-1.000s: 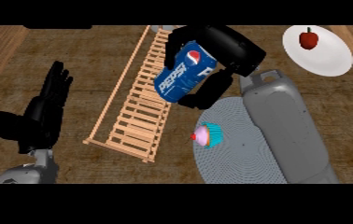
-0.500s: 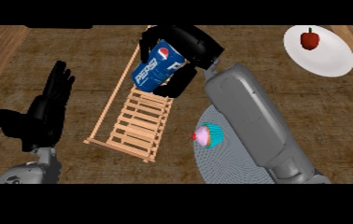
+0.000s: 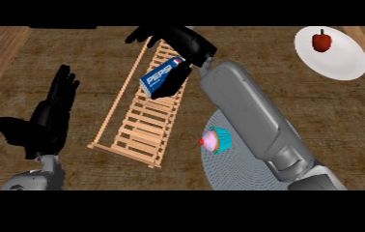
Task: Pick the can from the placemat and place it in the tiered shelf
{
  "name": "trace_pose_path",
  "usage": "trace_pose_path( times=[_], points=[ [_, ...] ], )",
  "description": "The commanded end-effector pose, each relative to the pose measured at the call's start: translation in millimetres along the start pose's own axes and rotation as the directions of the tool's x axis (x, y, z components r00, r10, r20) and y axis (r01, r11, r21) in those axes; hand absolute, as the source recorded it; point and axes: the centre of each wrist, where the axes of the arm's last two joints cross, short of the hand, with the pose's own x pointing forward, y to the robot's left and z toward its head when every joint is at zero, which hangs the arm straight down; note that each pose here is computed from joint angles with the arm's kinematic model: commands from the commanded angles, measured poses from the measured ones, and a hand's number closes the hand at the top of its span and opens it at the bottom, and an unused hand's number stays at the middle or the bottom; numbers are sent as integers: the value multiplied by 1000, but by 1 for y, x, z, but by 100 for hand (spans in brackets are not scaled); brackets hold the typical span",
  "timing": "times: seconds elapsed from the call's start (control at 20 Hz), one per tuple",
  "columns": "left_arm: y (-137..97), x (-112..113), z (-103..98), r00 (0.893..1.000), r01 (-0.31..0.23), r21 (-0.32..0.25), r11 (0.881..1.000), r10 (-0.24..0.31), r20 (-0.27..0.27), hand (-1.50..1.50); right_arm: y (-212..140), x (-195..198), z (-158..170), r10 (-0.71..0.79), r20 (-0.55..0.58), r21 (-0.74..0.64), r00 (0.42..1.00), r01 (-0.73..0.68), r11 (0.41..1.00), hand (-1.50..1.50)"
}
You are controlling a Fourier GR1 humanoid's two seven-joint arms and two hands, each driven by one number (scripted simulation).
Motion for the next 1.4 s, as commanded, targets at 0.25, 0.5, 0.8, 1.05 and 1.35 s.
trace_pose_path(
  times=[0.25, 0.5, 0.8, 1.05, 1.35],
  points=[
    [-4, -11, 7, 1000, 2, 5, 1000, -2, 9, 0, -14, -4, -10, -137, 100, 14, 985, 137, 991, -150],
    [10, 15, 3, 1000, -8, -20, 1000, 8, -20, 0, -44, 7, -11, -280, 108, -55, 954, 287, 956, -150],
    [17, 16, -12, 1000, -13, 3, 1000, 13, 6, 0, -105, 13, 1, -309, 17, -215, 951, 305, 928, -150],
    [-20, -3, -3, 1000, -6, -8, 1000, 6, 5, 0, -169, -13, 46, -329, -62, -280, 942, 300, 912, -150],
    [-1, 2, 2, 1000, -4, -28, 1000, 5, 30, 0, -214, -53, 110, -323, -91, -284, 942, 286, 915, -150]
  ],
)
